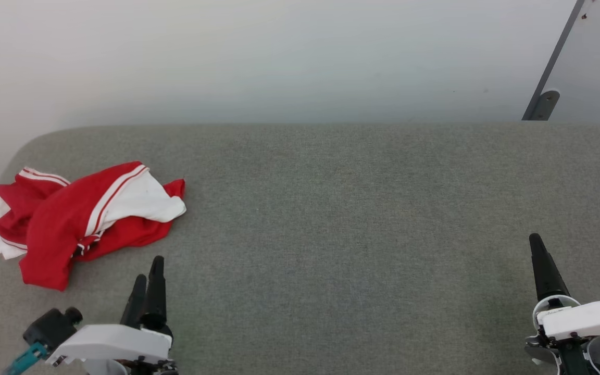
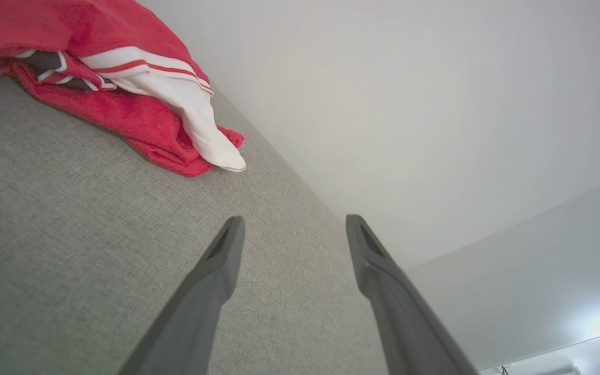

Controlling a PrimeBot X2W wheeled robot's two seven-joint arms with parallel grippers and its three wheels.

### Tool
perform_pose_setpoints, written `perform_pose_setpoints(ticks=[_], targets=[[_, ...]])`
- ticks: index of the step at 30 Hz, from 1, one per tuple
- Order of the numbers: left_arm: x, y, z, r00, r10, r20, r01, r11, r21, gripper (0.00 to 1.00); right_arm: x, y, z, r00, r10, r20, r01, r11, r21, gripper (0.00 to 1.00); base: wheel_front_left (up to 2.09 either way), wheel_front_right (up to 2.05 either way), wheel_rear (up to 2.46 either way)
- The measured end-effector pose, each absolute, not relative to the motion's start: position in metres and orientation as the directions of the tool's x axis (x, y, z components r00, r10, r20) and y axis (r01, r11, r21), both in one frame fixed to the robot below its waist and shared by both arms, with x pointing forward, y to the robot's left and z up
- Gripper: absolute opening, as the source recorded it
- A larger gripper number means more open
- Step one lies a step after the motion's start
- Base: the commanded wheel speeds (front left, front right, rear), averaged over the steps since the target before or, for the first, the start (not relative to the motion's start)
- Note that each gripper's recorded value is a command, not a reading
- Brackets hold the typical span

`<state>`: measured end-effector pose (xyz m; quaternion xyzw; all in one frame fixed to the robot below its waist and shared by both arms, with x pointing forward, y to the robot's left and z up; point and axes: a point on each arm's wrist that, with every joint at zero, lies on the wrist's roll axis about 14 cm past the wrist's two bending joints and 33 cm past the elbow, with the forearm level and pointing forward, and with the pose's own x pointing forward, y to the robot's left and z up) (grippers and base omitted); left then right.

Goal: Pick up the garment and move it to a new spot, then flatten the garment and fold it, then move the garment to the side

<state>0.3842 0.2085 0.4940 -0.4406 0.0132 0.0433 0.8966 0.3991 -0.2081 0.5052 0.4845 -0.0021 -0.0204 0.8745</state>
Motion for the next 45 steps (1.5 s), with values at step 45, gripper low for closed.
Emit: perform_pose_setpoints(ticks=[45], targets=[[0.394,0.207,0.51,0.998,0.062,0.005,-0.06,0.98,-0.187,1.0,0.419,-0.191,0.524,0.996,0.07,0.061,-0.082,0.973,0.216,1.0,0.0,0.0,0.0]])
